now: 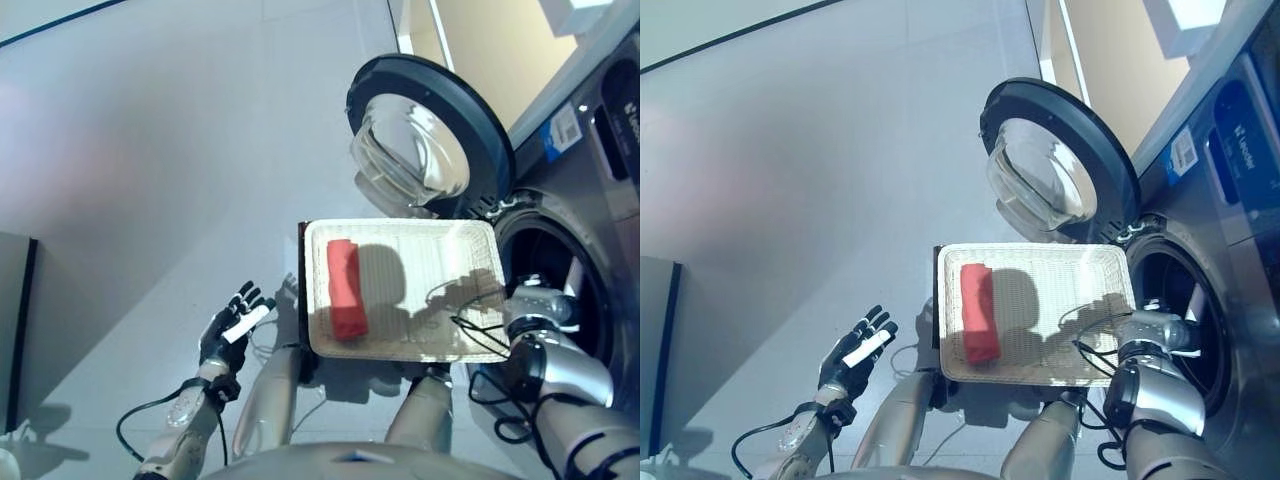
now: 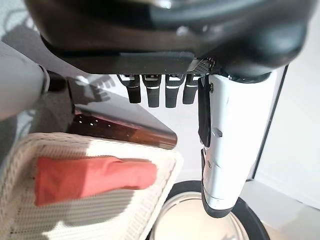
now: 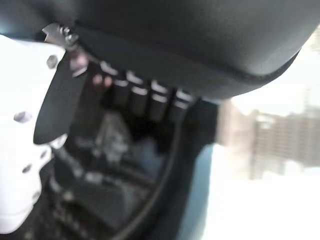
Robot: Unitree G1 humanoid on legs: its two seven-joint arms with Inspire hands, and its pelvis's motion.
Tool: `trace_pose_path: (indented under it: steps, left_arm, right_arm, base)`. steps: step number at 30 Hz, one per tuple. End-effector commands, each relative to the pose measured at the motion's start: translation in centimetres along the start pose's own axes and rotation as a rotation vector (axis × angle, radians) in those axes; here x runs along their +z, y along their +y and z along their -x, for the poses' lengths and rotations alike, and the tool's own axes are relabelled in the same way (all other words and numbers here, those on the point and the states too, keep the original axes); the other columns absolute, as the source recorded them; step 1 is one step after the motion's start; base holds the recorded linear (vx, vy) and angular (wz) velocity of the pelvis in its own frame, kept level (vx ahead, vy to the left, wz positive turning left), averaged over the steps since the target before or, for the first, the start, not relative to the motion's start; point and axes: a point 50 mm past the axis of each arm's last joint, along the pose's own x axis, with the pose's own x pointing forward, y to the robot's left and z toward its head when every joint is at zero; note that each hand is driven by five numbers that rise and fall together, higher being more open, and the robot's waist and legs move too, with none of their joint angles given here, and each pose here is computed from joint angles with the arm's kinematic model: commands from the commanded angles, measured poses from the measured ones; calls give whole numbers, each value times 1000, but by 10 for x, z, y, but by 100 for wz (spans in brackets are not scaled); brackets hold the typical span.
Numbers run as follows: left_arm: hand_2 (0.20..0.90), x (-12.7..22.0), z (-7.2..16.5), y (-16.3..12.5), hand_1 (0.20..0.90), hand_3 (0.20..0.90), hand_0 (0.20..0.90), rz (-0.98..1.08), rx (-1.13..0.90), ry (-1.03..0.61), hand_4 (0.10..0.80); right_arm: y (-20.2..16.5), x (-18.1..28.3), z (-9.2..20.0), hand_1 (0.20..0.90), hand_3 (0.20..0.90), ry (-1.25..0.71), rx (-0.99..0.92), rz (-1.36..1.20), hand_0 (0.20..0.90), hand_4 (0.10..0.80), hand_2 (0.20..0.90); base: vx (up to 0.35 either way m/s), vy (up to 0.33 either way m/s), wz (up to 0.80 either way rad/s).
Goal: Pick up the clothes and place them into the washing machine
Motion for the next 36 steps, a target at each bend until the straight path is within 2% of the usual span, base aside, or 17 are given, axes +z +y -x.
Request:
trace_pose_path:
  steps: [1,6,11,15,36]
  left_arm:
    - [900,34,3,6,900,900,900,-14,4,-189,800]
    - [900,35,3,8,900,900,900,-31,23,-203,800]
    - [900,33,2,10,900,900,900,-52,52,-211,800]
    - [900,37,1,9,900,900,900,-55,56,-236,800]
    - [900,45,3,12,900,900,900,-103,64,-263,800]
  right_arm:
    - [9,9,2,900,900,-98,130,120,900,800,900]
    - [-5,-27,11,900,900,-42,179,316,900,800,900]
    - [-21,-84,36,900,900,-8,337,804,900,800,900]
    - [-26,-113,56,900,900,-3,477,1017,900,800,900]
    - [-31,-169,104,900,900,-74,781,1488,900,800,900]
  base:
    - [64,-48,6]
    - [33,-21,9]
    - [21,-13,2]
    - [4,-7,-1]
    - [-16,0,2]
